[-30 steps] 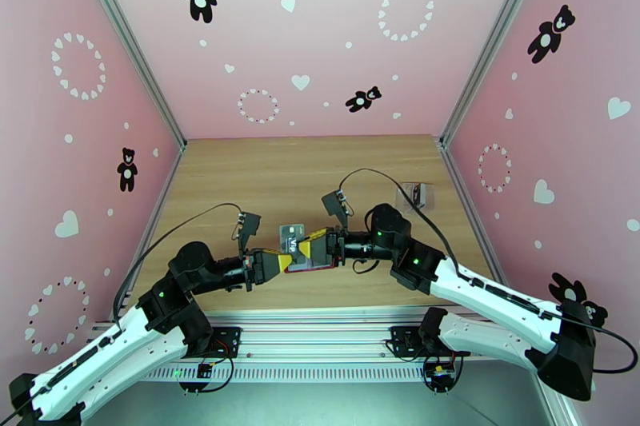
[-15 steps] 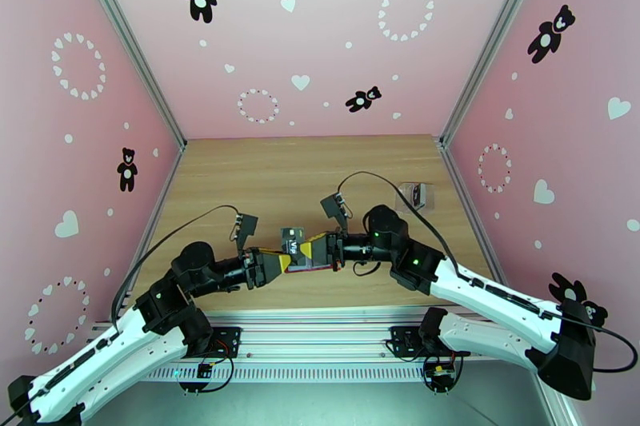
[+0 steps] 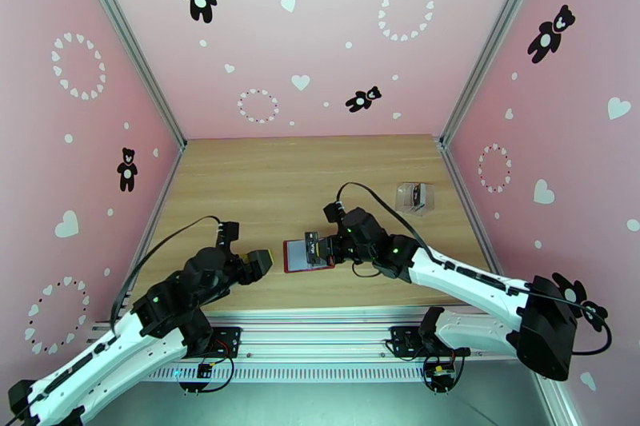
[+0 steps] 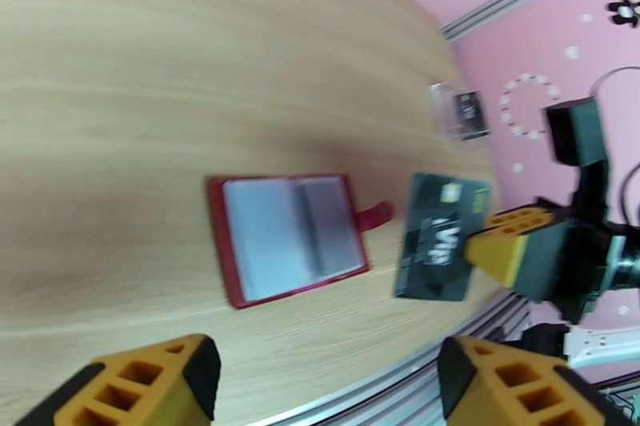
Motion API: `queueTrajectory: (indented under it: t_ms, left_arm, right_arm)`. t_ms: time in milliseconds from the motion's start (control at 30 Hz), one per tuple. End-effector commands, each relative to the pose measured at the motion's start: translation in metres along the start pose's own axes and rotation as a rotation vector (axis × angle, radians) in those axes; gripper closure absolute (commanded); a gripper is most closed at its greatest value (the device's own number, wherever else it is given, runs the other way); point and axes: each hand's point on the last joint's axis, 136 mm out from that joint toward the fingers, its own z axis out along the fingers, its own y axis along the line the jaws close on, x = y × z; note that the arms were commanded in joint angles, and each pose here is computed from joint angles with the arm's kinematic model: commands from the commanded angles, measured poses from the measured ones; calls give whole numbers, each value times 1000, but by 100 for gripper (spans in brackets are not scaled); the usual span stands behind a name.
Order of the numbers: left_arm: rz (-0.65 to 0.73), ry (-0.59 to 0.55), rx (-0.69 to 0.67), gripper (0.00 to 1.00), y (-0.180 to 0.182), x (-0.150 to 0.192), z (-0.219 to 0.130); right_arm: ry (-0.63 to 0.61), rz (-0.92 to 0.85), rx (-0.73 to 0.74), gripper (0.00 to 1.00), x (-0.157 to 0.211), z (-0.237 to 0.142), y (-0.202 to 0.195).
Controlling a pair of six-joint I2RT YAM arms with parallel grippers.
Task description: Put the credit cards into the card holder
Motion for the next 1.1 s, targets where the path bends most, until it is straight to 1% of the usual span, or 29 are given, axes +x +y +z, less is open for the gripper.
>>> queueTrajectory:
  t_ms: [0,67,133,233,333,600,700,900,1067]
  left_arm:
    - [-21,4,-53,24,11,4,9]
    - [-13,5,-62,23,12,3,12]
    - [-13,8,-72,24,14,3,16]
    - [-23,20,-55,24,11,3,23]
    - [-34,42,-23,24,7,1,32]
    - [-67,97,-19,24,10,-12,58]
    - [-96,128,-15,25,12,-12,68]
    - [-97,124,-31,25,16,-15,75]
    - [-109,149,-12,25,11,-14,81]
  right_arm:
    - [-14,-13,33,100,-8,4,-9]
    - [-3,-28,59,100,-14,6,-17]
    - [17,1,104,100,-23,6,-34]
    - [12,26,64,100,-36,3,-35]
    - [18,1,55,100,-45,2,-31]
    - [66,71,33,100,-63,25,-45]
    - [95,88,35,100,-68,34,-50]
    - [130,104,20,100,-71,49,-53]
    - [155,140,0,100,-71,58,-59]
